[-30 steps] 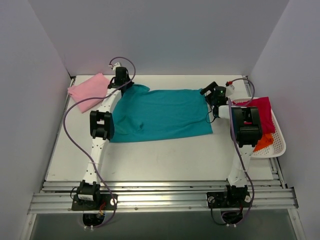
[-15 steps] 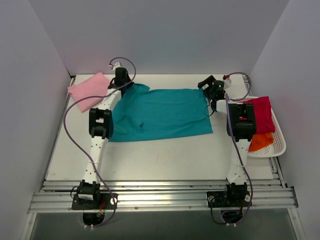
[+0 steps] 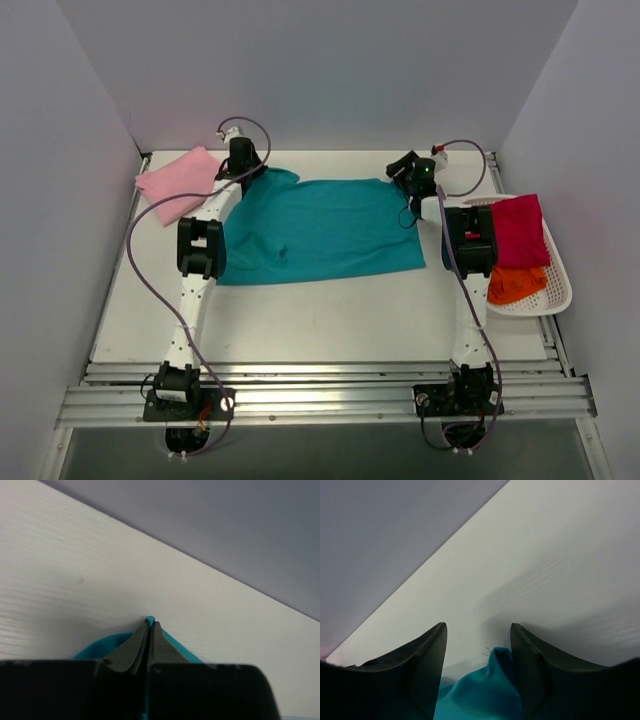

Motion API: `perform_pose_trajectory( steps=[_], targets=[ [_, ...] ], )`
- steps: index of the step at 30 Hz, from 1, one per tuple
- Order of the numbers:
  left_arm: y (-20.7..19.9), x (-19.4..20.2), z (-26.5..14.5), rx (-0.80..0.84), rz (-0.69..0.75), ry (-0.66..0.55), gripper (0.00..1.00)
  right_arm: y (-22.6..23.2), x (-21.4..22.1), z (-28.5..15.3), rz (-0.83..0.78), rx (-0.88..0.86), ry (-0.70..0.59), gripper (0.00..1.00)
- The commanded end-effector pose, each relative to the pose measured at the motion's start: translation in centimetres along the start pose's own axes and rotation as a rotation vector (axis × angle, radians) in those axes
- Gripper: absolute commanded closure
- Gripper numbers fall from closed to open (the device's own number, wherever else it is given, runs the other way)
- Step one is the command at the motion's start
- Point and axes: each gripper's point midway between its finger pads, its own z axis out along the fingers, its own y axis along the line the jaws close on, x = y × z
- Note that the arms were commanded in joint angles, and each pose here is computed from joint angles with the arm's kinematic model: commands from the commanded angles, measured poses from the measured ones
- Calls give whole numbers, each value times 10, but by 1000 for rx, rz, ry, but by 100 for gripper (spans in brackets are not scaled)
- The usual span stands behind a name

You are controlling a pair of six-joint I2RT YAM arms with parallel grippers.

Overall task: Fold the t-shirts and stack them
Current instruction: Fold the tshirt

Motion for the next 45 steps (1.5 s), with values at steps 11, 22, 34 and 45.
perform_pose_trajectory(
  steps=[11, 22, 34, 45],
  targets=[
    [-9, -23, -10, 24, -15, -24, 98, -22, 25, -6, -42, 109, 71, 100],
    [-9, -27, -11, 21, -5, -38, 98, -24, 0, -16, -45, 135, -5, 100],
    [-26, -55, -33, 42, 26, -77, 98, -7, -45, -38, -57, 135, -89, 100],
    [-17, -41, -20, 42, 25, -55, 98, -12, -36, -27, -78, 159, -58, 23]
  ],
)
